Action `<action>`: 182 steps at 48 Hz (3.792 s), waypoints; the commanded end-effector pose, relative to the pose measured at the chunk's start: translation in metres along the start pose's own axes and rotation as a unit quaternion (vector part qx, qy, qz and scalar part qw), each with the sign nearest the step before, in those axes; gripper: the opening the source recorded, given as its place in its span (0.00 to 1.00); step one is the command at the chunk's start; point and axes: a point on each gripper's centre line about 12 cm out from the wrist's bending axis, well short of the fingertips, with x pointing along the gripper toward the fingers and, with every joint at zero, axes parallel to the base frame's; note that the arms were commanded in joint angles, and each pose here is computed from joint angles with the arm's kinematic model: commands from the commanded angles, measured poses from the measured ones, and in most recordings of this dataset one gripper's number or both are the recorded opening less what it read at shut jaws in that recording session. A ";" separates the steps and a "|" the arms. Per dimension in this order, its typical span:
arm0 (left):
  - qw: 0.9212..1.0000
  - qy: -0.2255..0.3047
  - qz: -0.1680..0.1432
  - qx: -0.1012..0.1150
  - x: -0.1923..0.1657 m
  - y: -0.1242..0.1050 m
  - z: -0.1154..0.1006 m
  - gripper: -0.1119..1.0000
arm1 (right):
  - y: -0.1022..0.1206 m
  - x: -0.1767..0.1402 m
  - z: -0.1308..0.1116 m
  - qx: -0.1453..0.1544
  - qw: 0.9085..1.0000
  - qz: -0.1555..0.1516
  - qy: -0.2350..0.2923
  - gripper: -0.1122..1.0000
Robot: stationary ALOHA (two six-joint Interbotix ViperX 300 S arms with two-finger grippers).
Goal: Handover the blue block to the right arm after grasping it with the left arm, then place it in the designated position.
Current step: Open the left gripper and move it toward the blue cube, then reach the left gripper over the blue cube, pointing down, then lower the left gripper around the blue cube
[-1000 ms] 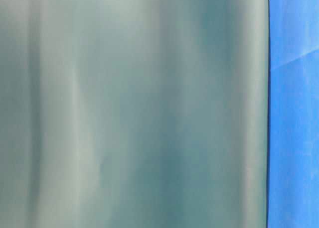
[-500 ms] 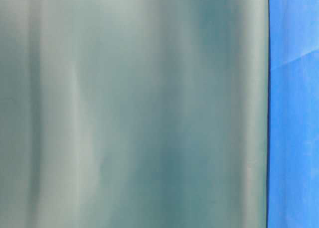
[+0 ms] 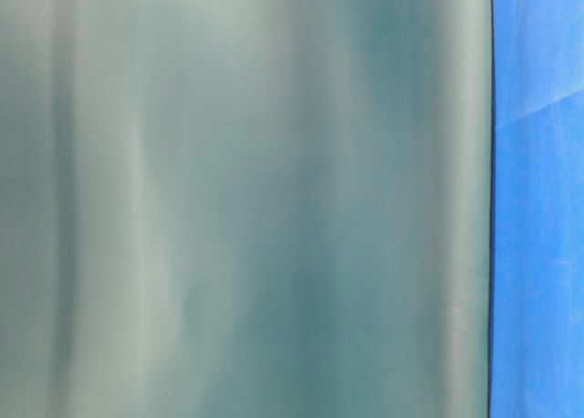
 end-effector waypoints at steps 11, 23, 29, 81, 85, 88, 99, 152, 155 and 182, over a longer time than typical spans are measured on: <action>1.000 -0.013 -0.002 -0.007 0.039 -0.001 0.001 0.94 | 0.000 0.004 0.013 0.002 1.000 -0.001 -0.017 0.97; 1.000 -0.006 -0.001 -0.007 0.089 0.000 -0.001 0.94 | 0.000 0.004 0.013 0.002 1.000 -0.001 -0.016 0.97; 1.000 -0.004 -0.001 -0.006 0.116 -0.001 -0.002 0.94 | 0.000 0.004 0.013 0.002 1.000 -0.001 -0.016 0.97; 0.990 0.136 0.006 -0.021 0.219 0.002 -0.013 0.94 | 0.000 0.004 0.016 0.002 1.000 -0.001 -0.013 0.97; 0.984 0.178 0.005 -0.024 0.221 0.000 -0.010 0.94 | 0.000 0.004 0.015 0.002 1.000 -0.001 -0.011 0.97; 0.978 0.207 0.004 -0.024 0.223 -0.002 -0.008 0.94 | 0.000 0.004 0.015 0.002 1.000 -0.001 -0.011 0.97; 0.943 0.332 -0.002 -0.022 0.228 -0.012 -0.014 0.94 | 0.000 0.004 0.015 0.002 1.000 -0.001 -0.008 0.97; 0.875 0.483 0.000 -0.016 0.248 -0.018 -0.016 0.94 | 0.000 0.004 0.012 0.002 1.000 -0.002 0.001 0.97; 0.875 0.483 -0.001 -0.016 0.248 -0.018 -0.016 0.94 | 0.000 0.005 0.011 0.002 1.000 -0.001 0.002 0.97; 0.876 0.482 -0.001 -0.015 0.248 -0.018 -0.016 0.94 | 0.000 0.005 0.011 0.002 1.000 -0.002 0.002 0.97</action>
